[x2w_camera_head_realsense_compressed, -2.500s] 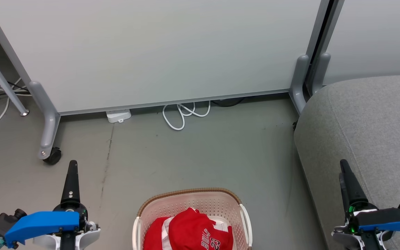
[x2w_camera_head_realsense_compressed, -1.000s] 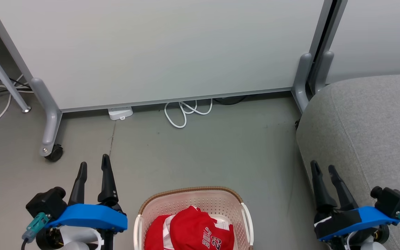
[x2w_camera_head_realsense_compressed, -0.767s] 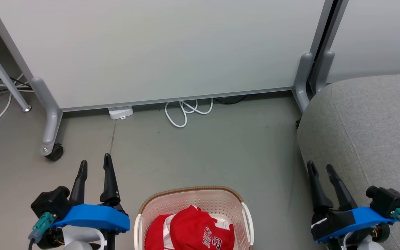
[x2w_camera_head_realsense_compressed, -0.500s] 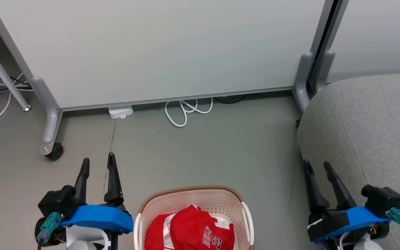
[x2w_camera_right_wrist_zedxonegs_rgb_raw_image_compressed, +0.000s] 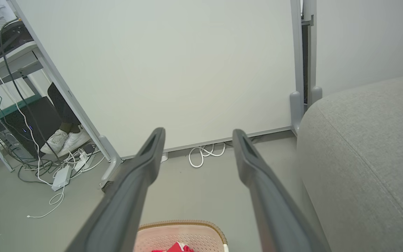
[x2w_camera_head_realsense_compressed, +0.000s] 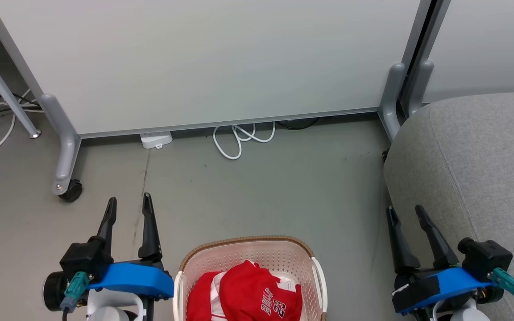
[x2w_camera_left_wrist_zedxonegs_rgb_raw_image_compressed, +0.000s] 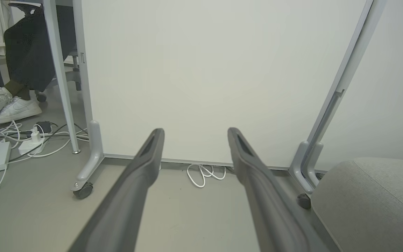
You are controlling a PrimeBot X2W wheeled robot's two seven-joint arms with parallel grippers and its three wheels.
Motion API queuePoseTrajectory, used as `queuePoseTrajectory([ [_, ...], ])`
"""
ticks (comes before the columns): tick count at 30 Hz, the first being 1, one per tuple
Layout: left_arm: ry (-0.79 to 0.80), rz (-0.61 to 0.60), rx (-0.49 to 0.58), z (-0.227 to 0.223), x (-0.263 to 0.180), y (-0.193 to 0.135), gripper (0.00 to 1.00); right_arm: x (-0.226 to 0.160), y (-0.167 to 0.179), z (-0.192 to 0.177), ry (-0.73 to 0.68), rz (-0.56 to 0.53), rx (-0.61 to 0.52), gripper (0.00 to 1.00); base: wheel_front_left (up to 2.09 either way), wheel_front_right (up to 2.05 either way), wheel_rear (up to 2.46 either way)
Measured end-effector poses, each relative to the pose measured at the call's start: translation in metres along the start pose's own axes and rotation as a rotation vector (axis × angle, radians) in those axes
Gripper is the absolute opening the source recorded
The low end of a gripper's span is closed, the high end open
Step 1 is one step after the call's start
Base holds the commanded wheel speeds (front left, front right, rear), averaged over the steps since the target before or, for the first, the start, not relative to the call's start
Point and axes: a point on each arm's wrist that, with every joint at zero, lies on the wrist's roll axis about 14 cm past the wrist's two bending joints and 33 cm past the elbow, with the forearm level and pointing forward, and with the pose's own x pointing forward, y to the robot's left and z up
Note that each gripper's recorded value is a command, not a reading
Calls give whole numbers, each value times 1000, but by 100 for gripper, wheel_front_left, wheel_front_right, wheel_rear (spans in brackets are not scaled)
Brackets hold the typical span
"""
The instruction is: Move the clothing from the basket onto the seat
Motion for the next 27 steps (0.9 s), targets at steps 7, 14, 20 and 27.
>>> queuePoseTrajectory([
  [7,-9,-20,42,0,0,-3,100,0,2,-2,1,14,-53,100,0,0,0],
  [14,-12,-35,80,-2,-1,-5,100,-1,3,-6,10,25,-102,100,0,0,0],
  [20,-5,-52,109,-6,-1,-6,100,-1,5,-9,16,37,-138,100,0,0,0],
  [27,-4,-67,119,-8,-2,-7,100,-1,10,-12,18,59,-185,100,0,0,0],
])
